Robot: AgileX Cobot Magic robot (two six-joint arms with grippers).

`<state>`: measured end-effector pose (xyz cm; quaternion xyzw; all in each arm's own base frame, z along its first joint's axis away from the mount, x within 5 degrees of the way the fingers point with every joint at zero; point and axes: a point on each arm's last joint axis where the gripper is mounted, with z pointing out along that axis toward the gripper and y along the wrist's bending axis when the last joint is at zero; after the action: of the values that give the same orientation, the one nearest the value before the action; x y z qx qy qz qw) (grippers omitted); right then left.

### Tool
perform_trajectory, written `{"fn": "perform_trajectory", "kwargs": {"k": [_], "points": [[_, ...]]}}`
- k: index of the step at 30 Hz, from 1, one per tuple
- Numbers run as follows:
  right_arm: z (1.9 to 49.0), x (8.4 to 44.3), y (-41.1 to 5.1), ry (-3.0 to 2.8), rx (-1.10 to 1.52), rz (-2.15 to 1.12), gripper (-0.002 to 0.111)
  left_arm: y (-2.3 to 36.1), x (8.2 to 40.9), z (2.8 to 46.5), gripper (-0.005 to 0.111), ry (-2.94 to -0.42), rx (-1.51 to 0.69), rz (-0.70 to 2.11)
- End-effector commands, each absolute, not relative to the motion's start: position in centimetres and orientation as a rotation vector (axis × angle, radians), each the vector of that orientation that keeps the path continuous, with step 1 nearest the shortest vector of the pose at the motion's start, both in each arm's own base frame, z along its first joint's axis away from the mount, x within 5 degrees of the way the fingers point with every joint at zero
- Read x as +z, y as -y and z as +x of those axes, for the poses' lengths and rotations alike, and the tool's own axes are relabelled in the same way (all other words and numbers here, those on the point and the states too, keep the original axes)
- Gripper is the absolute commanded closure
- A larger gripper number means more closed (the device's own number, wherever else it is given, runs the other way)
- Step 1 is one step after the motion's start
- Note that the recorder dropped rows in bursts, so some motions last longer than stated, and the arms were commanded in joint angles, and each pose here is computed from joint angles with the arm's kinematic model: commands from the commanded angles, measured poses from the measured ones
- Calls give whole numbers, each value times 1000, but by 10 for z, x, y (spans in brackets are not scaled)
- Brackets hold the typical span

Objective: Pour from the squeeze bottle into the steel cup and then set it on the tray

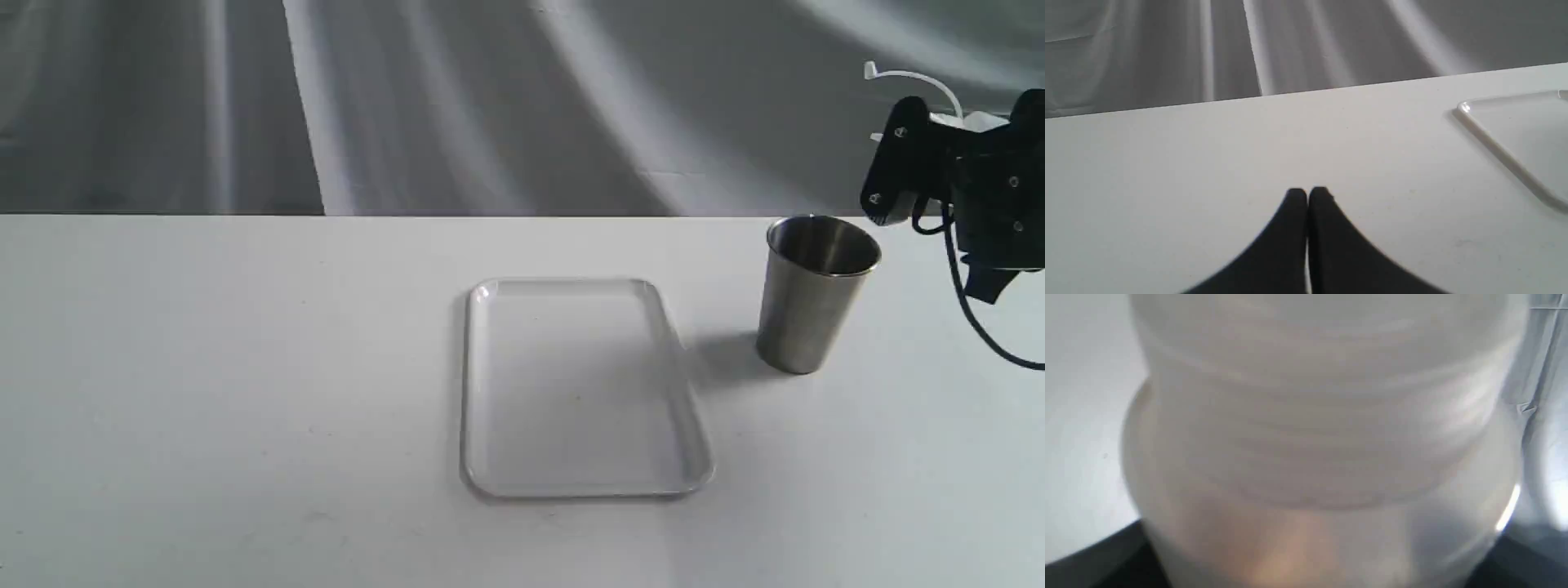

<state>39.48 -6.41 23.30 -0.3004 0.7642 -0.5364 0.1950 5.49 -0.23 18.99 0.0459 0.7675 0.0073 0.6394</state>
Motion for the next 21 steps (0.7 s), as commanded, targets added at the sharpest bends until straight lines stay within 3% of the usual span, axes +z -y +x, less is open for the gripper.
{"fn": "perform_trajectory", "kwargs": {"k": [1,8,21], "points": [[398,240,62,-2071,-1593,-887,92,3,189,55,107,-1746,9,106],[403,228,50,-2052,-1625,-1011,92,3,189,55,107,-1746,11,108],[399,231,55,-2071,-1710,-955,92,3,189,55,107,-1746,8,105]]}}
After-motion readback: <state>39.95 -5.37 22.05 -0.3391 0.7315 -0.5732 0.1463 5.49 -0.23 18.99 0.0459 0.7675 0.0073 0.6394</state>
